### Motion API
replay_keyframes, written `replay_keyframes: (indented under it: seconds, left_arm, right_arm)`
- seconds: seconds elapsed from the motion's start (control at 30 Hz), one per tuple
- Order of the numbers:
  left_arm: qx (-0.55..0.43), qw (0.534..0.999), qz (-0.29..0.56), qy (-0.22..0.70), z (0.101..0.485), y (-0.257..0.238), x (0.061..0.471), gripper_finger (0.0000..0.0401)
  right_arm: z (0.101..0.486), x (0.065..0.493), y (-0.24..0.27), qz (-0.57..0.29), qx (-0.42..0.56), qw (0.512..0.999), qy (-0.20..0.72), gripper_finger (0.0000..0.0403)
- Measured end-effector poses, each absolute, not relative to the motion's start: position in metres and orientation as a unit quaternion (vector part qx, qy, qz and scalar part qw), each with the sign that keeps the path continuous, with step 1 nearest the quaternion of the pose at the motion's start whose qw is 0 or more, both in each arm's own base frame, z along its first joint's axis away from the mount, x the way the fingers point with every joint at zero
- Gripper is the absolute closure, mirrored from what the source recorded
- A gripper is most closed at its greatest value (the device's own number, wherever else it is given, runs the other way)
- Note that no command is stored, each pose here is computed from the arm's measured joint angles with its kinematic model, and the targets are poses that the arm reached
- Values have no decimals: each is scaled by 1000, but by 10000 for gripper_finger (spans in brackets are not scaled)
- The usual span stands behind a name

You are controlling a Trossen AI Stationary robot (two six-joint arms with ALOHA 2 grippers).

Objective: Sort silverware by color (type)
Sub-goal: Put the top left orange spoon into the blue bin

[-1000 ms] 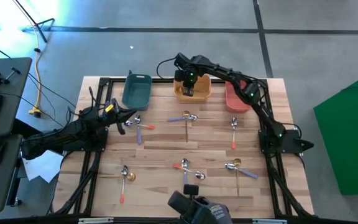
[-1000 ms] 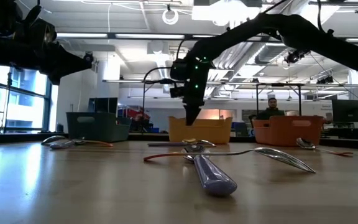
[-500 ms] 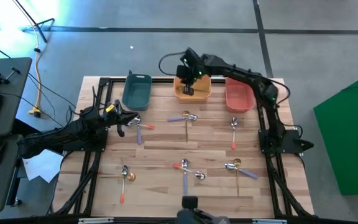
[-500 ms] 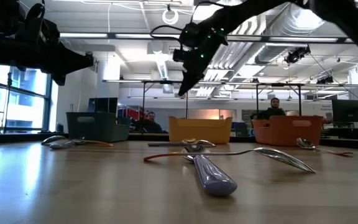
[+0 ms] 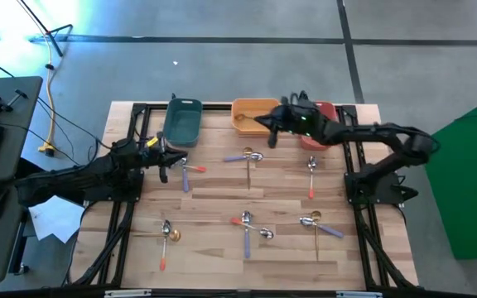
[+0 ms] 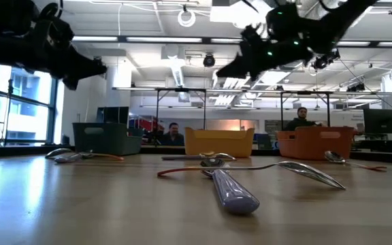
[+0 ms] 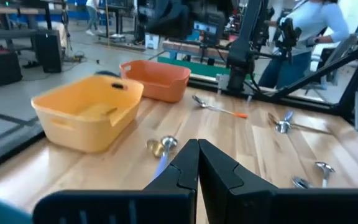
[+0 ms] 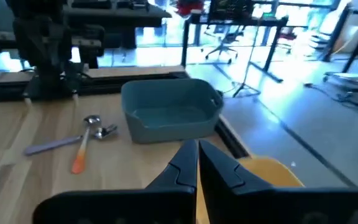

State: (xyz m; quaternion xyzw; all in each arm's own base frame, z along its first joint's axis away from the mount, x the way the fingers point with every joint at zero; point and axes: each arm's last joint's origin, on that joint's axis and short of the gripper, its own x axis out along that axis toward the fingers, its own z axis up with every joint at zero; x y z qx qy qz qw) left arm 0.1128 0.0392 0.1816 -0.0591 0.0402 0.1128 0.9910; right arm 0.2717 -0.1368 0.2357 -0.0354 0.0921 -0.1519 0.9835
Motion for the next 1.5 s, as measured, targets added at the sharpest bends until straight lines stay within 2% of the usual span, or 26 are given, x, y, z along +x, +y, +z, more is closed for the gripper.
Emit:
replay_keyframes:
  seconds: [0.2, 0.4, 0.53, 0.73, 0.97, 1.23, 1.5]
  left_arm:
    - [-49, 990, 113, 73, 205, 46, 131, 401]
    - [-66, 981, 115, 141, 211, 59, 162, 401]
    - [-71, 967, 92, 228, 210, 63, 184, 401]
    - [-71, 920, 50, 382, 206, 59, 208, 399]
    - [-46, 862, 19, 504, 195, 51, 217, 347]
    - [6, 821, 49, 569, 175, 57, 223, 270]
    - [10, 770, 85, 633, 143, 68, 229, 271]
  right_arm:
    - [234, 240, -122, -159, -49, 984, 57, 402]
    - [239, 232, -118, -160, -53, 984, 53, 402]
    - [238, 233, -118, -159, -67, 983, 58, 402]
    - [238, 232, -119, -161, -74, 982, 63, 402]
    - [240, 232, -119, -161, -85, 982, 59, 402]
    - [242, 232, -119, -161, -85, 982, 52, 402]
    - [242, 235, -111, -146, -83, 984, 51, 402]
